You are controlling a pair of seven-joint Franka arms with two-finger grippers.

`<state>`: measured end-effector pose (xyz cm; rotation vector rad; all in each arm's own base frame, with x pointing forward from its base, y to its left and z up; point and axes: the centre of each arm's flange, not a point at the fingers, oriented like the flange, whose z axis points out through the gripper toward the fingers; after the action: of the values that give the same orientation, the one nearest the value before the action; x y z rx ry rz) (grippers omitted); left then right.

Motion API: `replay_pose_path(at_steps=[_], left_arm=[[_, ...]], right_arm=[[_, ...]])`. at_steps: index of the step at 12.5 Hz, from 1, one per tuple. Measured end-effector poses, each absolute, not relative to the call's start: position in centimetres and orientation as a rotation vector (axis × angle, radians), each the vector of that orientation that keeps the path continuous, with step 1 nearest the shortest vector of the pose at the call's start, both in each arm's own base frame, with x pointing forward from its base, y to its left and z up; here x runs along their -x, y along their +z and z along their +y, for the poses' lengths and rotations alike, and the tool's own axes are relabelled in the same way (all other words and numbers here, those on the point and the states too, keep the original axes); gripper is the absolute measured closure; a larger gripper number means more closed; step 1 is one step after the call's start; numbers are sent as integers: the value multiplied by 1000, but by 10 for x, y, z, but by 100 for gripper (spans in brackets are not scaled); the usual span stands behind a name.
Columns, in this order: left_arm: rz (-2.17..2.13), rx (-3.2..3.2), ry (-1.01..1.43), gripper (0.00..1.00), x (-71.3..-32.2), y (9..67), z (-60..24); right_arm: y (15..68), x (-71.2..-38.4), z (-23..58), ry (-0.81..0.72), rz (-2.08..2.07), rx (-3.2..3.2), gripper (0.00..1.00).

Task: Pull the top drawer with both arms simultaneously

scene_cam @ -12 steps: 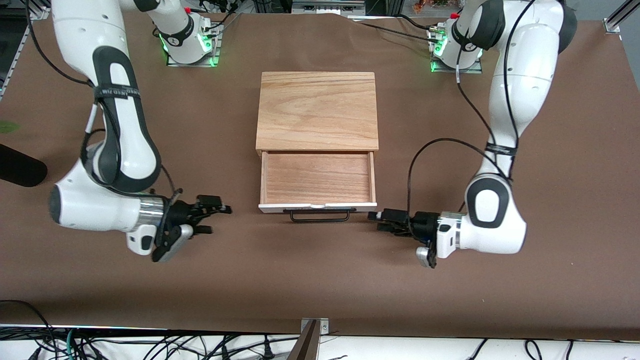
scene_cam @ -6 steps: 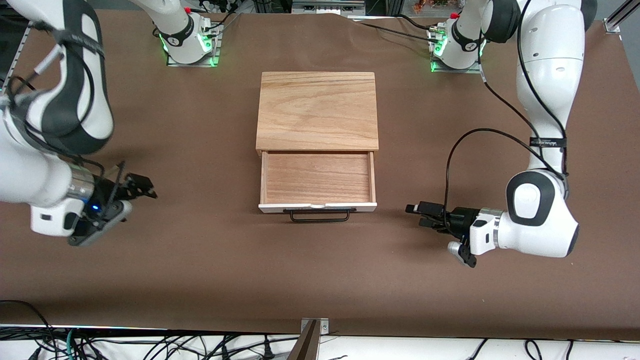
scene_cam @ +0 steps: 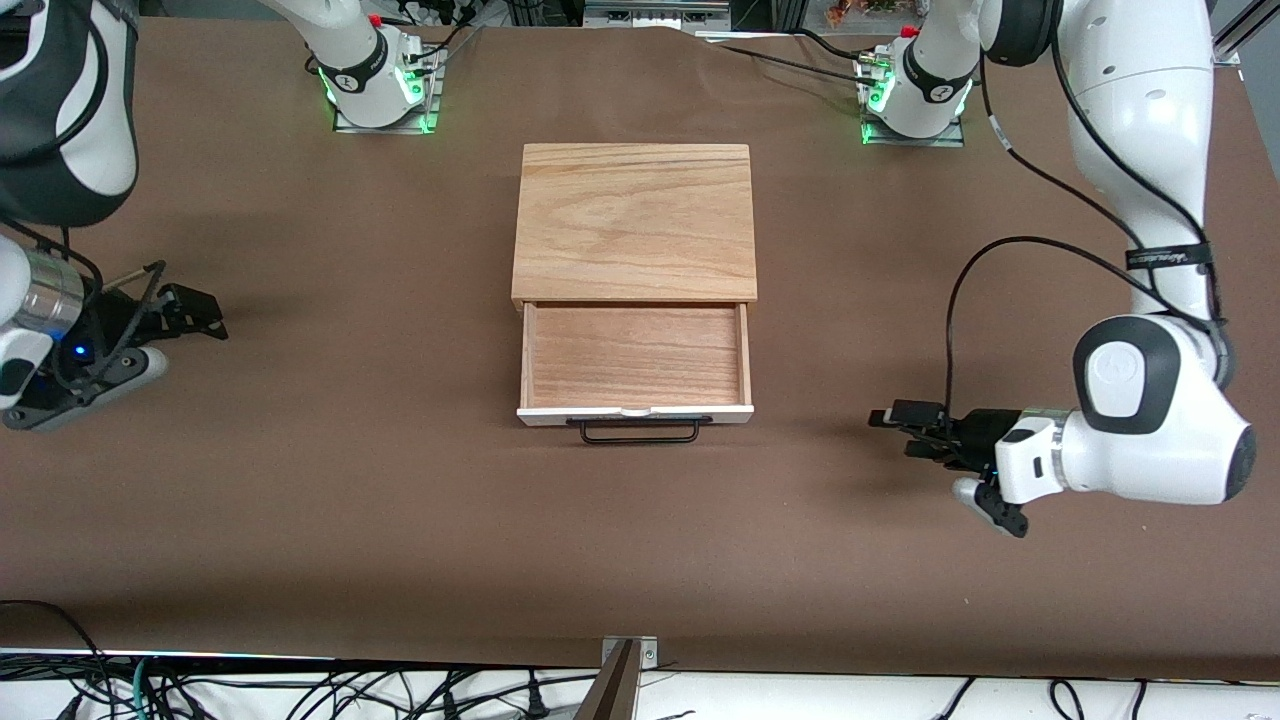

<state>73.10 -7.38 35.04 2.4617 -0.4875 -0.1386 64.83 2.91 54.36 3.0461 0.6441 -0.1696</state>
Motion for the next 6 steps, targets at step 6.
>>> replay_pose_path(at_steps=[6], left_arm=[[-477,-2653,-12,0,-724,438,-2]], right_arm=[[535,-585,-16,-203,218,-3122,0]])
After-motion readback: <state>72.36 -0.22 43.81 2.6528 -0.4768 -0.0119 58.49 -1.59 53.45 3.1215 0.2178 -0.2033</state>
